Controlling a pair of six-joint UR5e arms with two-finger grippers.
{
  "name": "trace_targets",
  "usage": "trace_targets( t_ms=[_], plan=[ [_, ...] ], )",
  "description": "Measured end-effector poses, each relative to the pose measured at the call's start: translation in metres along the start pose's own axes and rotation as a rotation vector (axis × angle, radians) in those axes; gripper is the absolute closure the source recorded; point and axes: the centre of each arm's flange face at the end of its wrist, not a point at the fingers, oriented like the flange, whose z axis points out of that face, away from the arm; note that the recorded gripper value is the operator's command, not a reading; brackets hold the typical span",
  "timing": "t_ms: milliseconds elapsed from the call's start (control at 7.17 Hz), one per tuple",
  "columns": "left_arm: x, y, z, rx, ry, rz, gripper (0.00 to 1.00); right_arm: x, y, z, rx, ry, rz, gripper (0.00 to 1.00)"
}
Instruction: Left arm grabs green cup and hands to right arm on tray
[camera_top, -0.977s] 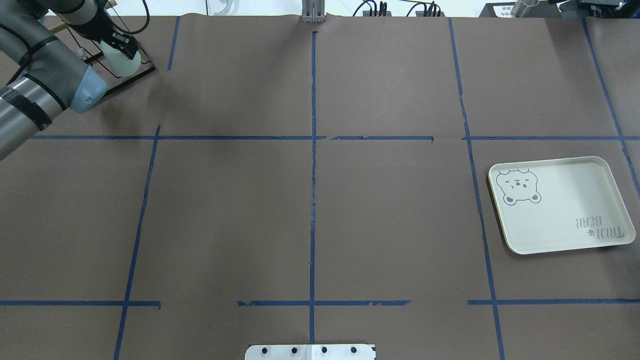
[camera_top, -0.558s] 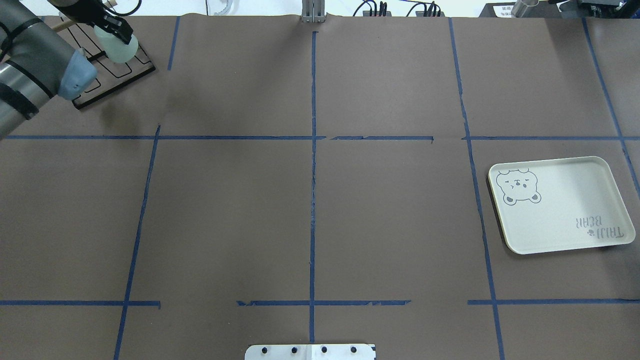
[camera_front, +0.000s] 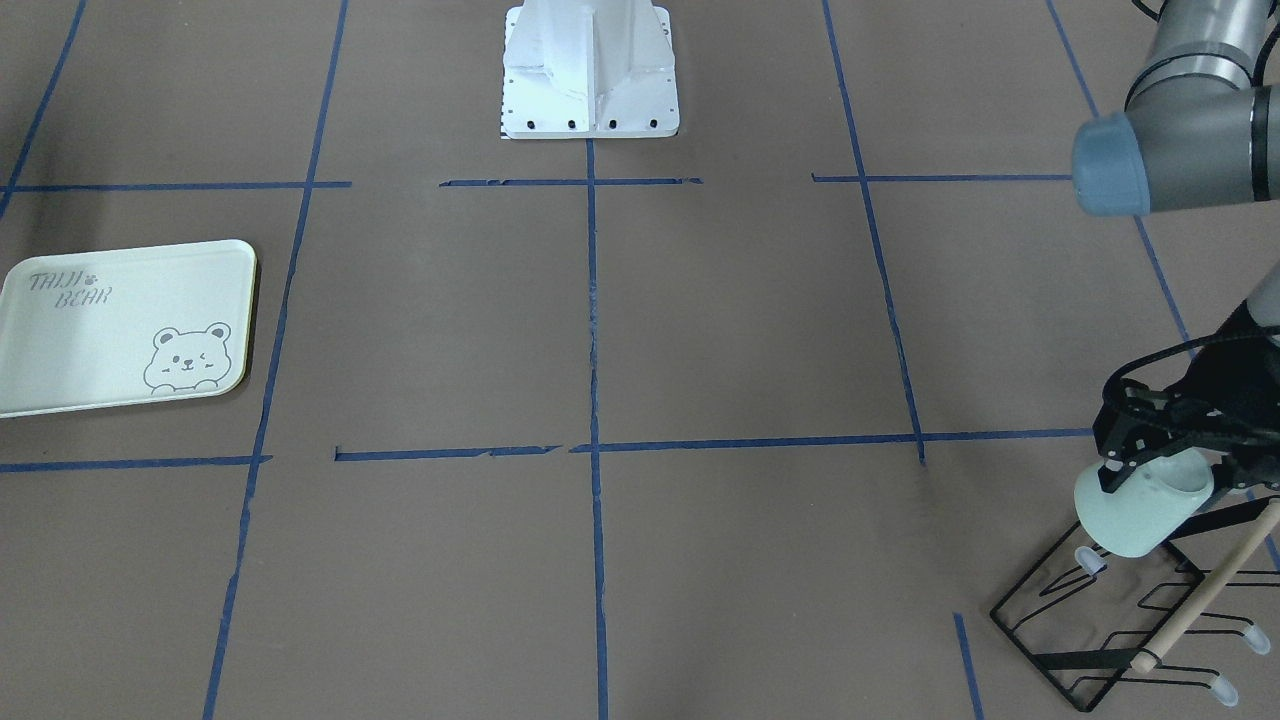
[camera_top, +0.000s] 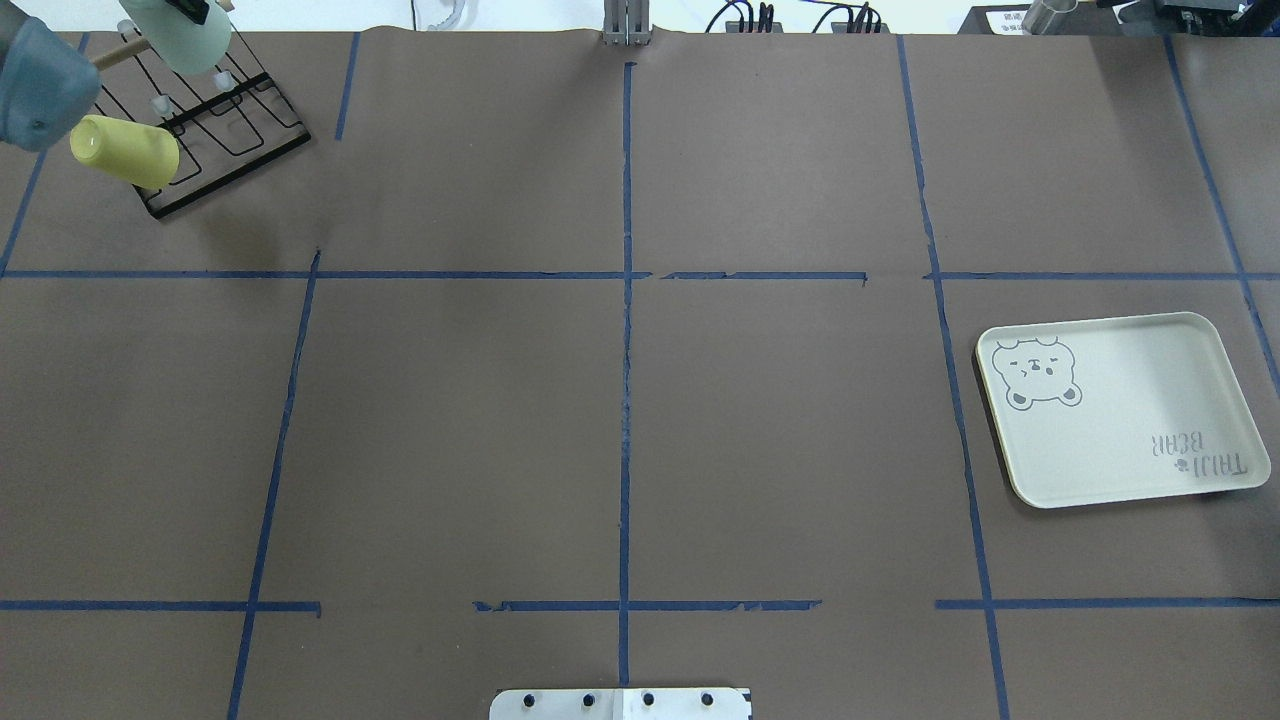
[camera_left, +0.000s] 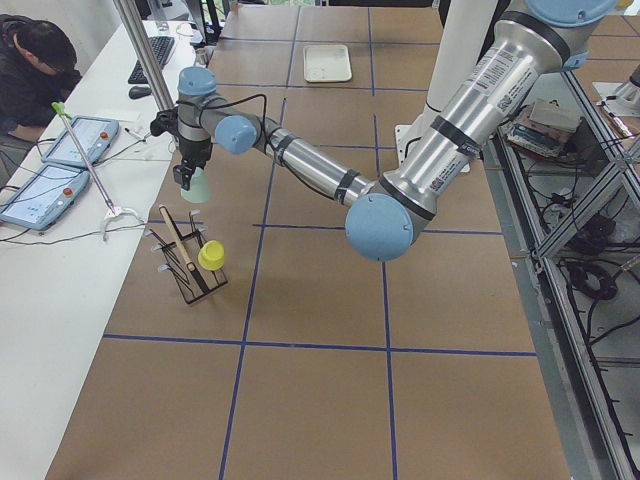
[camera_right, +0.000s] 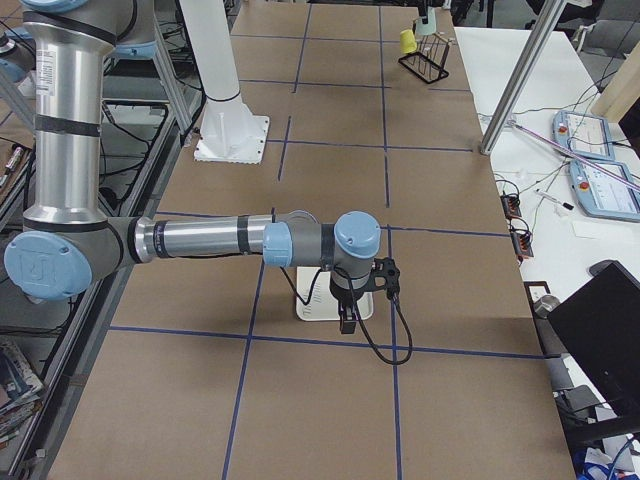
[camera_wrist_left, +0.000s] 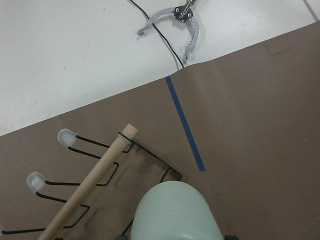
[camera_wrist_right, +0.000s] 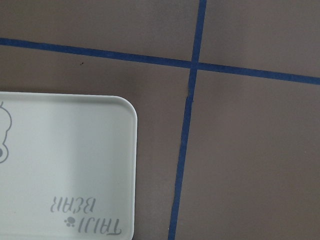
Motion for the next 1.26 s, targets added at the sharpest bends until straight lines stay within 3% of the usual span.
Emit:
trace_targets(
  t_ms=[279,419,837,1256],
  plan=[
    [0.043,0.032,0.021,0.058,0.115,-0.197,0.62,-0.017,-0.009,-0.008,0.022,-0.098,-0.002,0.0],
    [0.063,0.045,0.029,0.076,0.18,-0.275,0.62,-0.028,-0.02,-0.018,0.046,-0.122,0.009,0.0],
    [0.105,0.073,0.032,0.089,0.328,-0.424,0.62,-0.076,-0.049,-0.036,0.191,-0.175,0.091,0.0],
    [0.173,0.129,0.019,0.069,0.489,-0.556,0.62,-0.168,-0.052,-0.02,0.288,-0.35,0.182,0.0]
  ],
)
